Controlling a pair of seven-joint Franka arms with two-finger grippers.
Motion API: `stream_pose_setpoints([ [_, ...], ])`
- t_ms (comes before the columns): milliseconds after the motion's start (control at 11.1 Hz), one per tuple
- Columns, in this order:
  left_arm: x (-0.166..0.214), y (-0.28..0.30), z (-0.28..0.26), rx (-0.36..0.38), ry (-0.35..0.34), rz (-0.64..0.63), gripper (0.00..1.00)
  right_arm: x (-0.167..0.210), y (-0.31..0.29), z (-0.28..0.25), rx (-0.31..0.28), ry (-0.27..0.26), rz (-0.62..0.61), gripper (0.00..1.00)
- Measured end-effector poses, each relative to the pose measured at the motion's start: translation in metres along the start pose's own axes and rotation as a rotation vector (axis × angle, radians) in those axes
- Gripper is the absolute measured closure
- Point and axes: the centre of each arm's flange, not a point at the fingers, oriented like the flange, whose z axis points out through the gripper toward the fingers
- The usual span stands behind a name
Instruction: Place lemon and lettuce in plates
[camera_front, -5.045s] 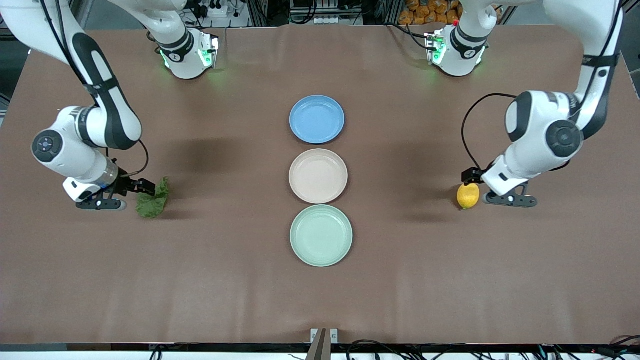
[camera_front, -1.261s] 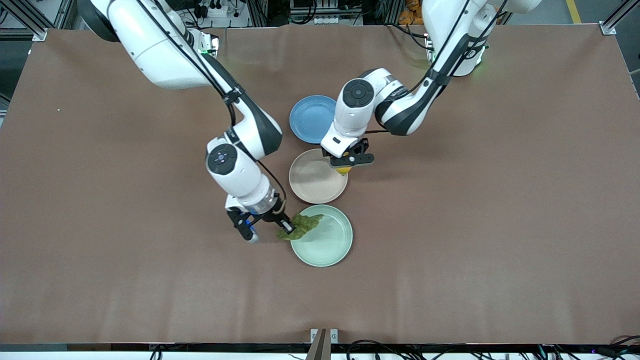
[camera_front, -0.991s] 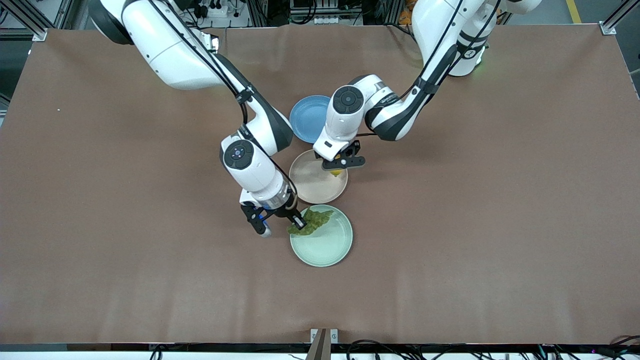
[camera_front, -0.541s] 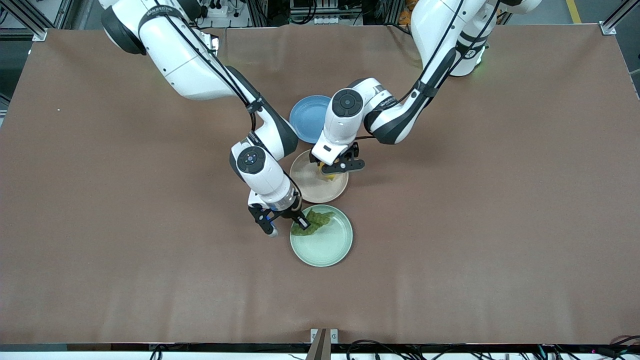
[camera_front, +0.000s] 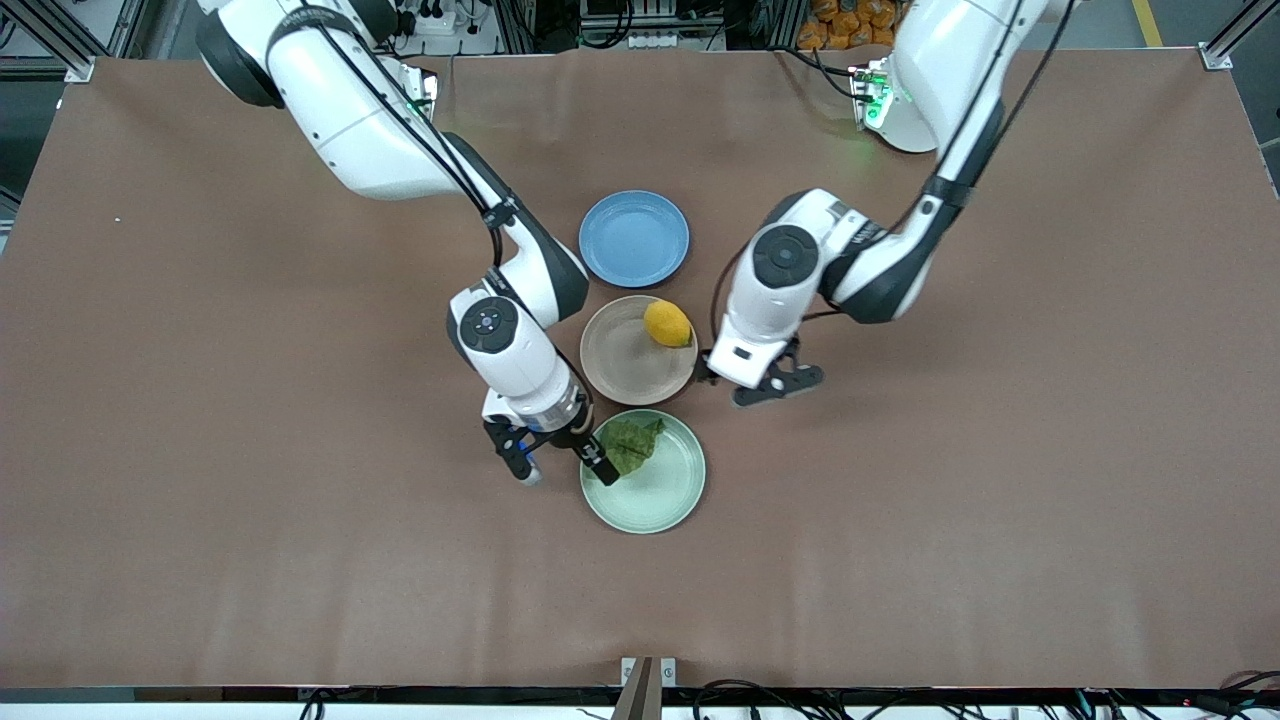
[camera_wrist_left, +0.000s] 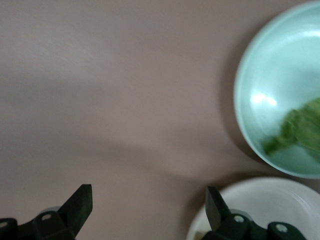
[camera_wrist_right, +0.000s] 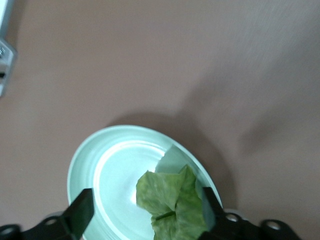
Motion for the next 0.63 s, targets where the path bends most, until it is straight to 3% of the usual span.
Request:
stream_pose_setpoints([
  [90,0.016,-0.016,-0.002,0.031,0.006,0.011,0.0,0.011,-0.008,-0.02,-0.009,0.009,0.009,0.0],
  [270,0.049,-0.05,-0.003,0.081,0.035,0.05,0.0,0.035,-0.021,-0.072,-0.048,0.023,-0.026,0.0],
  [631,0.105,-0.121,-0.022,0.129,0.014,0.161,0.0,0.069,-0.02,-0.176,-0.205,0.01,-0.203,0.0],
])
